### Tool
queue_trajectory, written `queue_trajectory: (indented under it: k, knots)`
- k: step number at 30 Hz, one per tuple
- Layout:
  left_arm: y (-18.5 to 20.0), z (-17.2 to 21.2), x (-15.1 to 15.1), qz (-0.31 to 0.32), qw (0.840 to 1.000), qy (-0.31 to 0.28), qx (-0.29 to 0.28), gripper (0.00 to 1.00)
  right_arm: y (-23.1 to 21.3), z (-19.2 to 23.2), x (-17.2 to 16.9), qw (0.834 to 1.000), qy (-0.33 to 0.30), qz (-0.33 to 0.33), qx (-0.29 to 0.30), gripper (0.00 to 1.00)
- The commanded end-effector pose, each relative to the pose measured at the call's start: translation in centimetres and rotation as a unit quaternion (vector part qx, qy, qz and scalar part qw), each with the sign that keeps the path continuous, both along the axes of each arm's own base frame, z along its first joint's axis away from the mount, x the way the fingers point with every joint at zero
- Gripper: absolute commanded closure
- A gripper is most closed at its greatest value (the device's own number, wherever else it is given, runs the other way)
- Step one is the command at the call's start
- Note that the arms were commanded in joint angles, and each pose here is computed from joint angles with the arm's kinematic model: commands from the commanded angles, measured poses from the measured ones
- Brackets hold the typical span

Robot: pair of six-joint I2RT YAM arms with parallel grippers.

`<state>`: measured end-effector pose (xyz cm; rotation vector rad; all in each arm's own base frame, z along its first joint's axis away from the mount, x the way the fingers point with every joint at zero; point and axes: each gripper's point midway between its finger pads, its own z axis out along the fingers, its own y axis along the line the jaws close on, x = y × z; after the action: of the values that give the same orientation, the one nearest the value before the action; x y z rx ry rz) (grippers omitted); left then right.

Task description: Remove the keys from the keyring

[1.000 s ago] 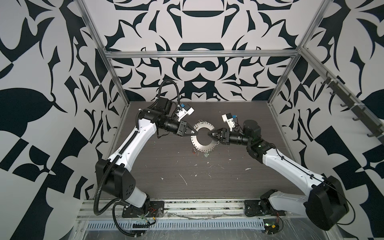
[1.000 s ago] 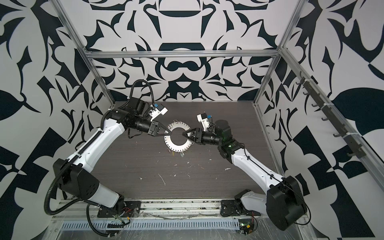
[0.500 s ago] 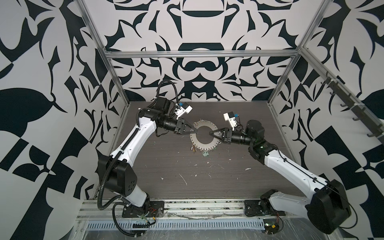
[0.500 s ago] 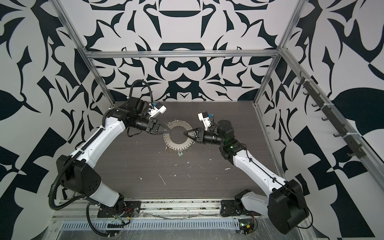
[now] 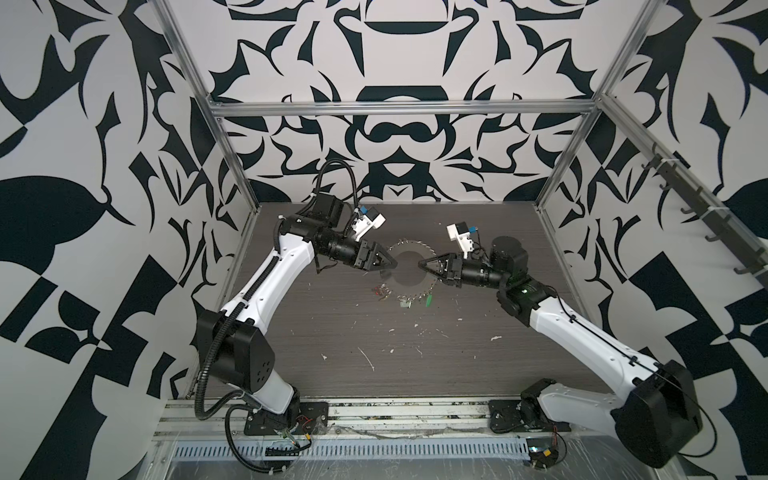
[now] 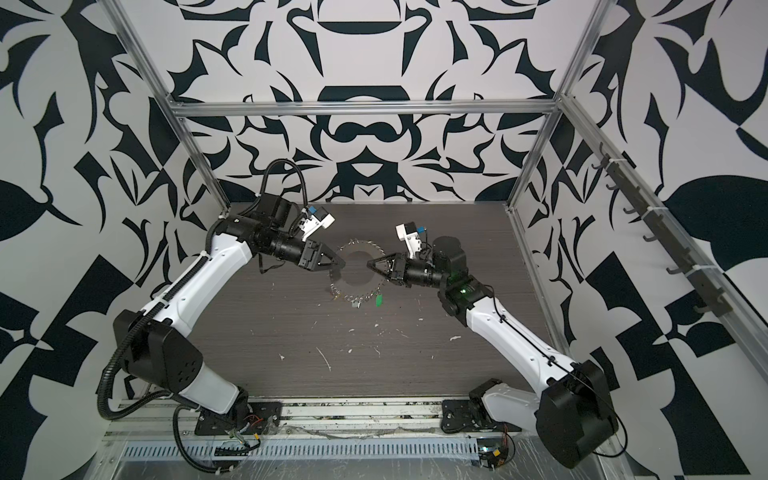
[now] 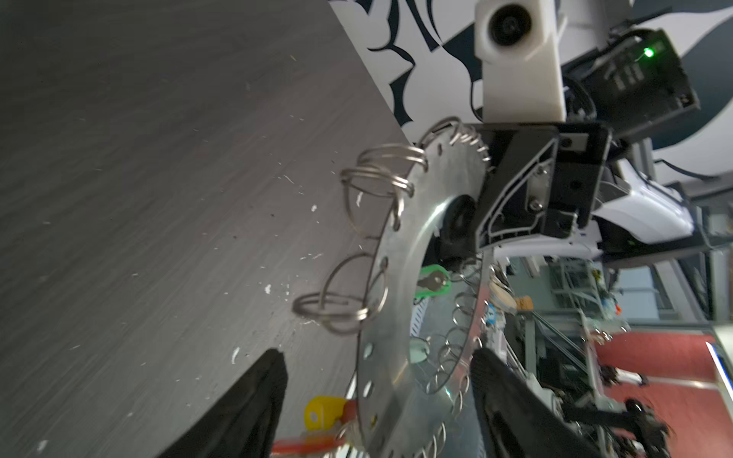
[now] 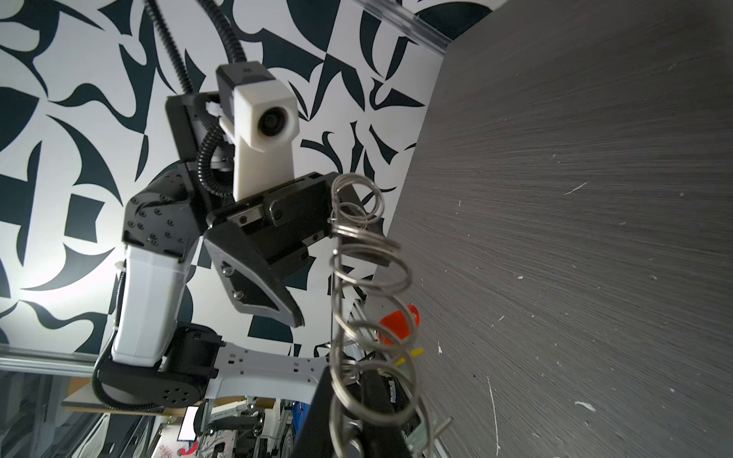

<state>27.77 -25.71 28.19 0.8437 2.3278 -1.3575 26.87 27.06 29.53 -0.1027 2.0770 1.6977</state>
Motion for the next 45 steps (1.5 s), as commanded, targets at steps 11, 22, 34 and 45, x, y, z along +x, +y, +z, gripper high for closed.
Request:
queue_trajectory:
  k: [11, 22, 34, 45]
  knots:
    - [2.4, 5.4, 0.5, 0.054, 0.956, -0.256, 0.133, 0.22, -0.3, 3.0, 5.7, 0.994, 0.012, -0.112, -0.006, 1.0]
    - [-0.7, 2.1, -0.7, -0.004, 0.901, -0.364, 0.235, 0.18, -0.4, 4.2, 8.1, 0.988, 0.048, -0.144, 0.002, 1.0]
    - [-3.2, 2.0, 1.4, 0.008, 0.869, -0.424, 0.255, 0.19, -1.2, 4.4, 7.3, 0.985, 0.075, -0.156, 0.022, 1.0]
    - [-4.8, 1.6, 1.9, 0.002, 0.85, -0.453, 0.267, 0.23, -0.9, 4.0, 6.7, 0.985, 0.089, -0.142, 0.028, 1.0]
